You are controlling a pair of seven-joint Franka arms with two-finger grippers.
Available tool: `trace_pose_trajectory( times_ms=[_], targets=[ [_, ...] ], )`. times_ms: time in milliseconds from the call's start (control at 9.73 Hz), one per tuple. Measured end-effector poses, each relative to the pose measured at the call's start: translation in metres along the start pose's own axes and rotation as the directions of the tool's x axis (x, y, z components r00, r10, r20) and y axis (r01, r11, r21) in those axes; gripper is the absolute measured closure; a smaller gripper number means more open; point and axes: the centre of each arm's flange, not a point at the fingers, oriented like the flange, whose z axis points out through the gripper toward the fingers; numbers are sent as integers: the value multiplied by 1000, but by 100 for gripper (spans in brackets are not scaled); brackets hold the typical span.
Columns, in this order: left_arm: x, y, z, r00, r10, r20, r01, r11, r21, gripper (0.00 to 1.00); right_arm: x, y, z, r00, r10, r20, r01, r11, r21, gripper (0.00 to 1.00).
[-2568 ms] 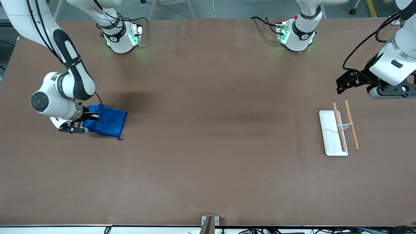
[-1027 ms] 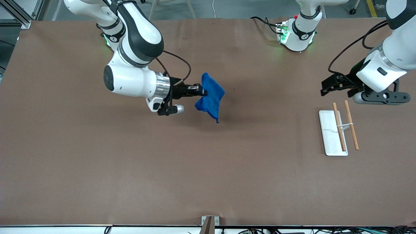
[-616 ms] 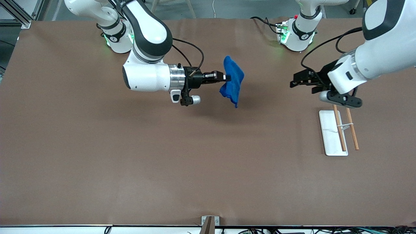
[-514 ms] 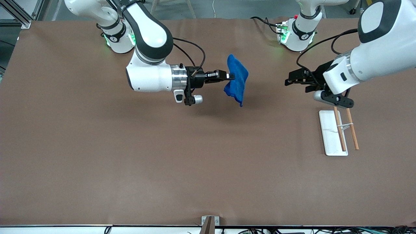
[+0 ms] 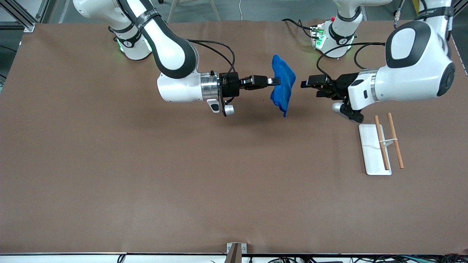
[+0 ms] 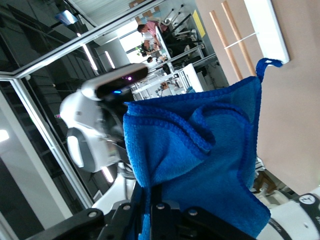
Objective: Right arm passes towel to left arm to hang
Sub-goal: 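Grasp the hanging towel with the left gripper beside the right gripper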
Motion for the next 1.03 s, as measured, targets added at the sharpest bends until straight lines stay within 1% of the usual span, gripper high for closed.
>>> trace_pose_trajectory(
  times_ms=[205, 308, 411, 514, 822, 925, 1027],
  targets=[
    [-7, -23, 28, 999, 31, 27, -28, 995, -99, 5, -4, -6, 7, 1000, 19, 2, -19, 999, 48, 92],
    [-11, -32, 41, 998, 59, 25, -55, 985, -164, 5, -9, -6, 14, 1000, 29, 9, -29, 997, 64, 92],
    [-15, -42, 52, 996, 85, 9, -81, 969, -233, 5, -12, -7, 19, 999, 28, 16, -29, 997, 68, 92],
    [-19, -55, 58, 994, 103, -21, -105, 950, -295, 5, -13, -7, 21, 999, 27, 18, -28, 997, 68, 92],
    [-30, -85, 50, 990, 131, -51, -140, 869, -475, 6, -13, -8, 21, 1000, 25, 18, -26, 997, 69, 92],
    [-31, -92, 42, 990, 124, -68, -141, 838, -528, 7, -13, -8, 21, 1000, 25, 14, -25, 997, 67, 92],
    [-31, -95, 36, 990, 115, -85, -143, 814, -563, 7, -12, -7, 21, 1000, 26, 2, -26, 998, 61, 92]
  ],
)
